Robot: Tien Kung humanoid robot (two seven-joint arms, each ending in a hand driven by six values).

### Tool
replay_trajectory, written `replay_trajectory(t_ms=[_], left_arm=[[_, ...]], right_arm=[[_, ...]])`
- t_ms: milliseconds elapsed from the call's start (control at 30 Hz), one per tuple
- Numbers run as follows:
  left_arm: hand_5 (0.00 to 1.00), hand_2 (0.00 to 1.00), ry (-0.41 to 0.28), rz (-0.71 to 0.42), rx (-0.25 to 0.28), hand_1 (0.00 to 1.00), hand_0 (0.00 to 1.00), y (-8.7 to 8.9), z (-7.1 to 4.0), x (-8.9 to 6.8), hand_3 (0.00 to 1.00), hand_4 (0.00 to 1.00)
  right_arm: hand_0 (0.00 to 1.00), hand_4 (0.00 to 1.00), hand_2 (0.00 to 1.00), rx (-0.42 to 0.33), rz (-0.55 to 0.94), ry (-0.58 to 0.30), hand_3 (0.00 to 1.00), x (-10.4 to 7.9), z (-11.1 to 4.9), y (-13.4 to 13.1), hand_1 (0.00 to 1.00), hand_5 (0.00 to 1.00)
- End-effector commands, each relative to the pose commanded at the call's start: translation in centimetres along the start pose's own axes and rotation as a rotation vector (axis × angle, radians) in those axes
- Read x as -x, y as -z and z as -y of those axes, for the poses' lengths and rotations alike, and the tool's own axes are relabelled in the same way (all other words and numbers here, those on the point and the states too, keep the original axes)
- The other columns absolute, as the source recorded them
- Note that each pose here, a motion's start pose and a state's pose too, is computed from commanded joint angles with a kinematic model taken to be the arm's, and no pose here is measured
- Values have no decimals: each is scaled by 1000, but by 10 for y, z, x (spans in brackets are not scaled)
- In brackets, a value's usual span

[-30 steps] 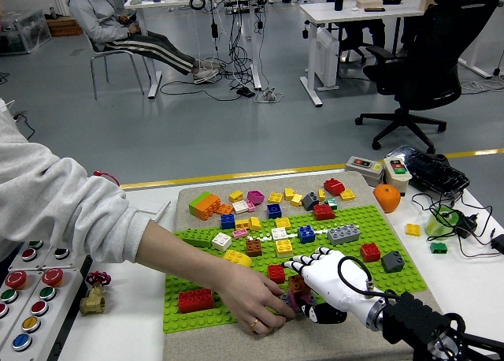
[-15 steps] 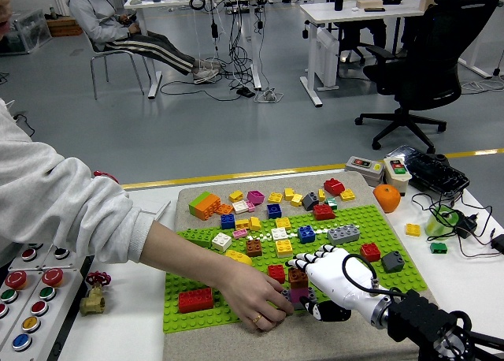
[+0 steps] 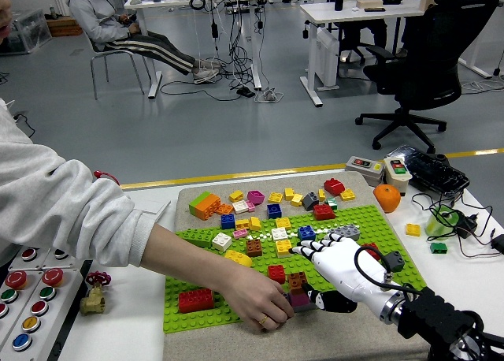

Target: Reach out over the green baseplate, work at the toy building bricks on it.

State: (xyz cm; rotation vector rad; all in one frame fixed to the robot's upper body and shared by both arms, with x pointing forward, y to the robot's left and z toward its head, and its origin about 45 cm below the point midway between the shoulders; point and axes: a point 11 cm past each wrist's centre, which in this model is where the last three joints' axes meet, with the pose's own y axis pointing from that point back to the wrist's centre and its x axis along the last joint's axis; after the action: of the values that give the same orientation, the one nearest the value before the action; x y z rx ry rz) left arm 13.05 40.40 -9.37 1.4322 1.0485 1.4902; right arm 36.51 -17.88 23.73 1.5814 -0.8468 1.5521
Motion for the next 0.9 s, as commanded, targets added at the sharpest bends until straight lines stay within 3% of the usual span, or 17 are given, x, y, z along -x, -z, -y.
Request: replay_trajectory(t_ms=[33, 67, 233, 267, 833, 900], left_arm=[[998, 628, 0, 0, 1, 626, 660, 0, 0, 0, 427, 356], [998, 628, 0, 1, 1, 626, 660, -1, 0, 0, 427, 355], [998, 628, 2, 2, 3, 626, 660, -1, 0, 1, 427, 355], [998, 629, 2, 2, 3, 626, 661, -1, 0, 1, 428, 355], [998, 631, 7, 7, 2, 626, 661, -1, 0, 3, 431, 356], [998, 631, 7, 7, 2, 626, 661, -1, 0, 3, 432, 356]], right_arm=[[762, 511, 804, -1, 5, -11, 786, -1, -1, 0, 712, 379], [721, 440, 700, -4, 9, -20, 663, -3, -2, 0, 680, 340], [721, 440, 700, -35, 19, -32, 663, -3, -7, 2, 680, 340], [709, 420, 660, -44, 20, -33, 615, -3, -8, 3, 666, 322], [704, 440, 644, -80, 6, 17, 605, 9, -9, 8, 655, 338], [705, 395, 645, -80, 4, 22, 604, 10, -9, 8, 655, 300]])
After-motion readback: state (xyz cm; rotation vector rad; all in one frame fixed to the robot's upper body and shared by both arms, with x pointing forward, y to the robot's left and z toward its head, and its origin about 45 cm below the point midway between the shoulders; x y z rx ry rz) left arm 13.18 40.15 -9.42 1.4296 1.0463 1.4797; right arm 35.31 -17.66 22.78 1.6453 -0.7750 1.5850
